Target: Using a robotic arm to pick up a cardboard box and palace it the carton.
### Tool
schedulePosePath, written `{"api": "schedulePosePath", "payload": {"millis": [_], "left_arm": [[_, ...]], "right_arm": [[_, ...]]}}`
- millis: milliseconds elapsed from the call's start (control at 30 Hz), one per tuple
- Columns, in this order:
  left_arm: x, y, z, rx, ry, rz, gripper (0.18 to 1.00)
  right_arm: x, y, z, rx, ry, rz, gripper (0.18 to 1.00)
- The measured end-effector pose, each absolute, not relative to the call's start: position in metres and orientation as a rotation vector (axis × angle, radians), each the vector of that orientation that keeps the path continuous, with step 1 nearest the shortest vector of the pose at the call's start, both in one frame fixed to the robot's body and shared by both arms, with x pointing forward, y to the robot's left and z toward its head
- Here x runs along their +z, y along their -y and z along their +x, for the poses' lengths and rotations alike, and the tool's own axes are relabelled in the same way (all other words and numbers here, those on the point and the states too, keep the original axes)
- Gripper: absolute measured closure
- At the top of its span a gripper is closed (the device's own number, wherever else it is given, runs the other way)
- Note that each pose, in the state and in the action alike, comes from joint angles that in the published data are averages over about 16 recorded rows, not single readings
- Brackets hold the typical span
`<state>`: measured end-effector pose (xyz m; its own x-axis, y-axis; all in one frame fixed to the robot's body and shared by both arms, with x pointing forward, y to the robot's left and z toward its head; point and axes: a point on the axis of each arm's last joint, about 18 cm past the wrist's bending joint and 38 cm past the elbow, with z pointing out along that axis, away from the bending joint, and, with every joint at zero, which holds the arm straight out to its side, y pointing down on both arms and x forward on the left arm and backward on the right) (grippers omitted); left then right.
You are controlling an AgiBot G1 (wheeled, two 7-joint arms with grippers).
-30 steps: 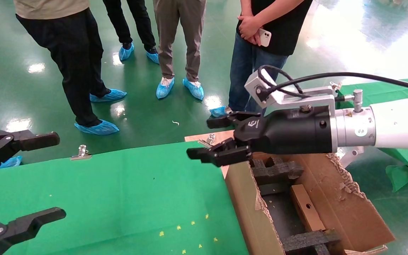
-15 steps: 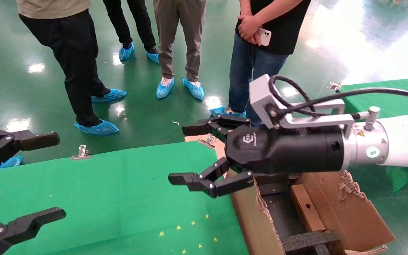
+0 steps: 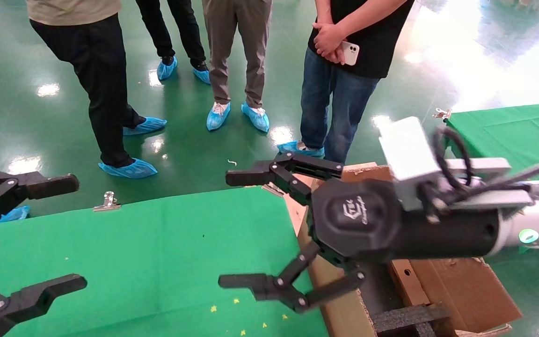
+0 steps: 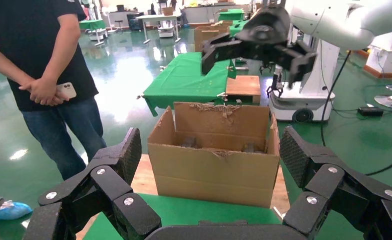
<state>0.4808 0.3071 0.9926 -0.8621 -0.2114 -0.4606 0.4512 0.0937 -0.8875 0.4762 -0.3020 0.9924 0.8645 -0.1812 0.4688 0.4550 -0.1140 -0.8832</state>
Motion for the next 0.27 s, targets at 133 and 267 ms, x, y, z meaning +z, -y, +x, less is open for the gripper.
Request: {"api": "schedulePosePath", "payload": {"millis": [133, 267], "left_arm": [[0.9926, -0.3071, 0.4808, -1.820, -1.898, 0.234, 0.183], [0.9926, -0.3071, 0.4808, -1.820, -1.898, 0.234, 0.183]], "right_arm": [[0.9917, 0.3026, 0.4723, -0.552, 0.246, -1.582, 0.178], [0.9914, 0.3030, 0.4701, -0.553, 0.259, -1.572, 0.178]]}}
